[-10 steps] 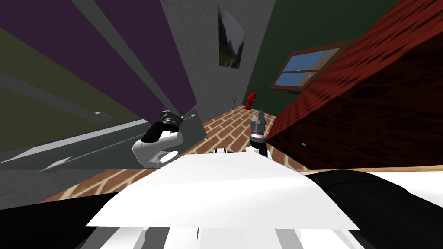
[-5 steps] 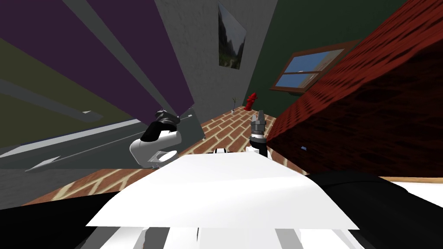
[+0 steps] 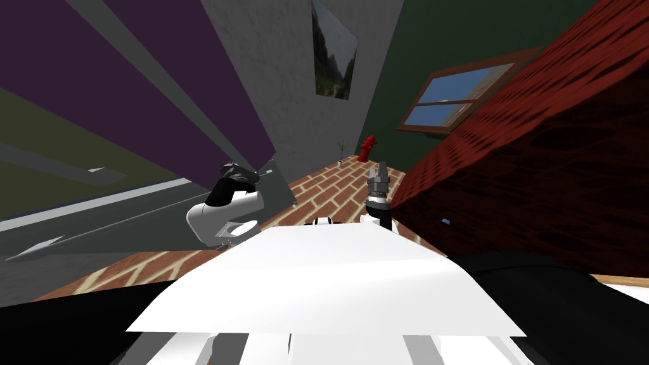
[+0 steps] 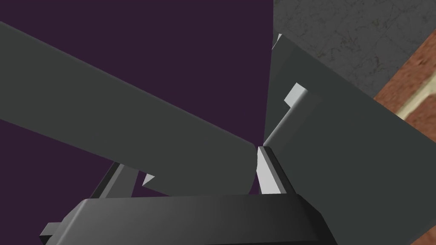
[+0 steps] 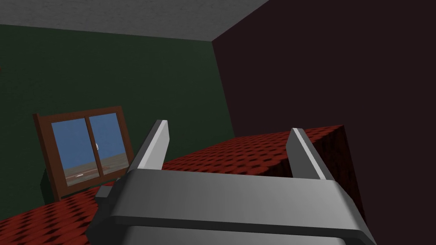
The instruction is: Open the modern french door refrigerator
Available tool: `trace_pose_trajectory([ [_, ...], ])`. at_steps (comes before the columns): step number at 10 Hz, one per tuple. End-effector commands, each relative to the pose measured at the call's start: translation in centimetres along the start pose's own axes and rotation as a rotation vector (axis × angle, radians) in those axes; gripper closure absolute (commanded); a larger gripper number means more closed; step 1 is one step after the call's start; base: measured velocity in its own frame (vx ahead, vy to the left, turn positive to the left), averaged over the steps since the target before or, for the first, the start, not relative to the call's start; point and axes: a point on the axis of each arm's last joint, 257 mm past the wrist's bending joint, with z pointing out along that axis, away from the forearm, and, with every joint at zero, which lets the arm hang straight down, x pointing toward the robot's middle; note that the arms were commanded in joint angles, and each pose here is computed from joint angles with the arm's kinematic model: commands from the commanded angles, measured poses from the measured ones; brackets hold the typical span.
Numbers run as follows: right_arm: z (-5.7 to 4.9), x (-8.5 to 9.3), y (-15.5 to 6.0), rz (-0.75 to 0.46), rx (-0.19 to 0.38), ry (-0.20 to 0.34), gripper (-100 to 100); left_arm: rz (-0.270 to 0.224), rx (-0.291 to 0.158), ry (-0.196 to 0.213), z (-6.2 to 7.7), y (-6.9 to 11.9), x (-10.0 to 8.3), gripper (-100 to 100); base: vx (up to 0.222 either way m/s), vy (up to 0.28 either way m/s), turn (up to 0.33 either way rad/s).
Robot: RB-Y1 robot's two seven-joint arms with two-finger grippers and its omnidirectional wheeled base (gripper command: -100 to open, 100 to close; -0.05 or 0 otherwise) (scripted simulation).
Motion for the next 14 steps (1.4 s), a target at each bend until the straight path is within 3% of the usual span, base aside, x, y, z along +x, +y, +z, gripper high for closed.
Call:
trace_pose_trajectory([
  [1, 0.0, 0.0, 0.0, 0.000, 0.000, 0.000, 0, -0.001, 0.038, -0.049, 0.1, -1.4, -1.5, 100, 0.101, -0.188, 0.057],
  [3, 0.0, 0.0, 0.0, 0.000, 0.000, 0.000, 0, -0.002, 0.060, -0.081, 0.2, -2.1, -2.6, 100, 0.102, -0.181, 0.029],
  [4, 0.0, 0.0, 0.0, 0.000, 0.000, 0.000, 0, 0.001, 0.048, -0.085, 0.2, -2.1, -2.2, -100, 0.021, -0.060, -0.066],
  [14, 0.0, 0.0, 0.0, 0.000, 0.000, 0.000, 0, -0.002, 0.093, -0.166, 0.6, -6.6, -1.6, -100, -0.047, 0.026, -0.090],
])
